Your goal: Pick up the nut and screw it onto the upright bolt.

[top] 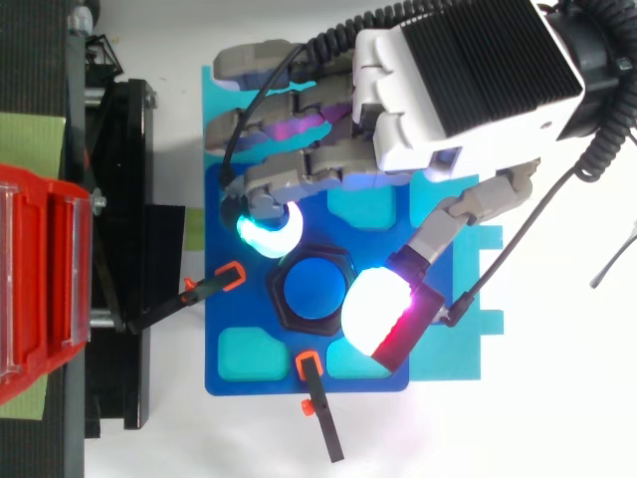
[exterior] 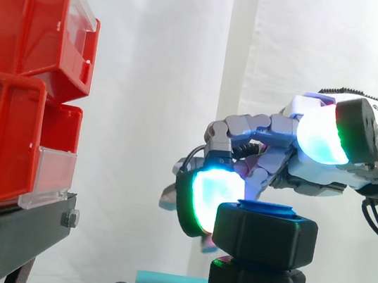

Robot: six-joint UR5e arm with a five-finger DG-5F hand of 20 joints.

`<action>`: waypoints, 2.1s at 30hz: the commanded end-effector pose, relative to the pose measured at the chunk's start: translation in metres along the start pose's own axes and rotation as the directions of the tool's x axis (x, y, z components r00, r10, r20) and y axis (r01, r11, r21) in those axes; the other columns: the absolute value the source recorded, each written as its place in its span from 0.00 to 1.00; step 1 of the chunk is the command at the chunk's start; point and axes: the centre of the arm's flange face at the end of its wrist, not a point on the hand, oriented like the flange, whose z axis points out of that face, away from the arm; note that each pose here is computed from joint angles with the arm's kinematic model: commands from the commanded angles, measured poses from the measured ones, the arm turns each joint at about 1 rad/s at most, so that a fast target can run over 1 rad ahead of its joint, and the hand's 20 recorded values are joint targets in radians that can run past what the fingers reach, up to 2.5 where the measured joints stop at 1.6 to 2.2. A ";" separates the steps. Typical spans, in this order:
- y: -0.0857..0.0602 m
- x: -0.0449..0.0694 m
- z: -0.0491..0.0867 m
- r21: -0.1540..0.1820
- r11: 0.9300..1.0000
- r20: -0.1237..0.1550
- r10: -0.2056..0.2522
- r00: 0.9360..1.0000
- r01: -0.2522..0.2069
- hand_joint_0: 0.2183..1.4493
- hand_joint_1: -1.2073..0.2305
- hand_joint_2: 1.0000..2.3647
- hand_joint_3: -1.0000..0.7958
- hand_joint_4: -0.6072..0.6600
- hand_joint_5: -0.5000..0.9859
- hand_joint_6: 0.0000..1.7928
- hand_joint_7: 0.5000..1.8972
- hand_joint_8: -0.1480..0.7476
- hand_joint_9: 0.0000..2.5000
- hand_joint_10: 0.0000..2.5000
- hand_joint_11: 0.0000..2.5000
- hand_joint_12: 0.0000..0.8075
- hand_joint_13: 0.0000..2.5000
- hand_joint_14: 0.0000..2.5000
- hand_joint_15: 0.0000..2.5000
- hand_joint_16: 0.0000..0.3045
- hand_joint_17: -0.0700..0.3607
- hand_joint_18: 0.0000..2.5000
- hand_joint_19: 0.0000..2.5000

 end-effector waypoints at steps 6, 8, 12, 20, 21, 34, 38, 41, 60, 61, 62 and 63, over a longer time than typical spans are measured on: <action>-0.006 -0.005 -0.004 0.001 1.000 0.009 -0.008 1.000 0.008 0.23 0.66 0.00 0.28 0.54 0.40 0.28 0.71 0.42 0.59 0.00 0.00 0.30 0.34 0.00 0.00 0.09 0.31 0.22 0.02; -0.008 -0.006 -0.005 -0.002 1.000 0.010 -0.011 1.000 0.011 0.23 0.66 0.00 0.28 0.53 0.40 0.28 0.72 0.42 0.59 0.00 0.00 0.30 0.34 0.00 0.00 0.09 0.31 0.22 0.03; -0.013 -0.009 -0.009 -0.003 1.000 0.012 -0.013 1.000 0.013 0.22 0.66 0.00 0.28 0.52 0.40 0.28 0.70 0.42 0.59 0.00 0.00 0.30 0.34 0.00 0.00 0.09 0.31 0.22 0.03; -0.021 -0.015 -0.013 -0.007 0.999 0.031 -0.035 0.999 0.035 0.22 0.67 0.00 0.28 0.59 0.35 0.28 0.55 0.44 0.53 0.00 0.00 0.33 0.30 0.00 0.00 0.11 0.33 0.18 0.03; -0.021 -0.016 -0.013 -0.008 0.999 0.034 -0.036 0.999 0.036 0.21 0.67 0.00 0.28 0.63 0.33 0.28 0.45 0.44 0.49 0.00 0.00 0.35 0.28 0.00 0.00 0.11 0.34 0.17 0.02; -0.011 -0.051 -0.001 -0.069 0.993 0.066 -0.091 0.994 0.095 0.19 0.65 0.00 0.28 0.59 0.23 0.28 0.07 0.42 0.29 0.00 0.00 0.41 0.15 0.00 0.00 0.15 0.40 0.00 0.00; -0.010 -0.039 0.004 -0.052 0.995 0.055 -0.080 0.995 0.083 0.18 0.65 0.00 0.28 0.58 0.23 0.28 0.06 0.42 0.25 0.00 0.00 0.42 0.10 0.00 0.00 0.15 0.40 0.00 0.00; -0.011 -0.027 0.007 -0.045 0.996 0.042 -0.071 0.997 0.073 0.18 0.65 0.00 0.28 0.58 0.22 0.28 0.06 0.42 0.24 0.00 0.00 0.43 0.09 0.00 0.00 0.15 0.40 0.00 0.00; 0.002 0.009 0.014 -0.030 0.999 -0.063 0.019 0.998 -0.021 0.18 0.67 0.00 0.28 0.62 0.27 0.28 0.42 0.45 0.24 0.00 0.00 0.44 0.09 0.00 0.00 0.15 0.40 0.00 0.00; 0.005 0.012 0.014 -0.024 0.999 -0.080 0.024 0.996 -0.026 0.18 0.67 0.00 0.28 0.62 0.27 0.28 0.43 0.45 0.24 0.00 0.00 0.44 0.09 0.00 0.00 0.15 0.40 0.00 0.00; 0.005 0.014 0.014 -0.021 0.999 -0.086 0.026 0.996 -0.027 0.18 0.67 0.00 0.28 0.62 0.27 0.28 0.41 0.45 0.24 0.00 0.00 0.43 0.09 0.00 0.00 0.15 0.40 0.00 0.00; 0.005 0.015 0.014 -0.018 0.999 -0.093 0.027 0.995 -0.029 0.18 0.67 0.00 0.28 0.63 0.27 0.28 0.34 0.45 0.24 0.00 0.00 0.43 0.09 0.00 0.00 0.15 0.40 0.00 0.00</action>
